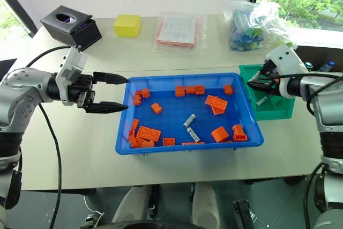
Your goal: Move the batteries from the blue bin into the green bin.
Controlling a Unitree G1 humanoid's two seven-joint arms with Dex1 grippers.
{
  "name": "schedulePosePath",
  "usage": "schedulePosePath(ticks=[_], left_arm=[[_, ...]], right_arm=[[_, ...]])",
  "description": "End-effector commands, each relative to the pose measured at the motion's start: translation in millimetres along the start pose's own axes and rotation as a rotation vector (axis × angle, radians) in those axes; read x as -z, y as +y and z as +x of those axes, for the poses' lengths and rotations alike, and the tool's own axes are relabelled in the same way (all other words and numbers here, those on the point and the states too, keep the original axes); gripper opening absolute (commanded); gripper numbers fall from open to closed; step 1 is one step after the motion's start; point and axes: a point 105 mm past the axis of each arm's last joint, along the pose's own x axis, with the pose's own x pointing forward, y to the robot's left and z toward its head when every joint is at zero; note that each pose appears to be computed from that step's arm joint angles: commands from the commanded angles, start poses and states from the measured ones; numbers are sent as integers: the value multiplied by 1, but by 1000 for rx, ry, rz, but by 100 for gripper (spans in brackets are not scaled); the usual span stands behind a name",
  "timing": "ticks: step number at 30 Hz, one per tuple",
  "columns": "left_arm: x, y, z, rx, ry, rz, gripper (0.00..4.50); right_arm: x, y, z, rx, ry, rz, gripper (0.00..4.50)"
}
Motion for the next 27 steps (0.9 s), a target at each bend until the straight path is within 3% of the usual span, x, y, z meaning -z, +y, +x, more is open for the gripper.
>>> schedulePosePath(ticks=[1,3,6,11,16,19,23,27], left_arm=[[-10,2,-1,0,-4,53,450],[-11,2,0,3,-5,54,450],[-11,2,1,7,-5,55,450],[-13,3,0,7,-6,60,450],[-12,2,0,5,-3,61,450],[-13,2,0,2,-2,63,450],[-12,1,-3,-7,1,61,450],[-12,1,-4,-12,2,59,450]], right_arm=[[0,-16,-15,81,-23,-16,224],[6,-18,-15,92,-19,13,332],[2,-18,-13,102,-35,-1,448],[-34,-11,-12,65,-148,-39,448],[-69,45,2,-154,-236,-18,448],[-71,81,13,-246,-217,20,448],[-54,137,30,-360,-150,52,448],[-36,162,35,-403,-85,95,448]])
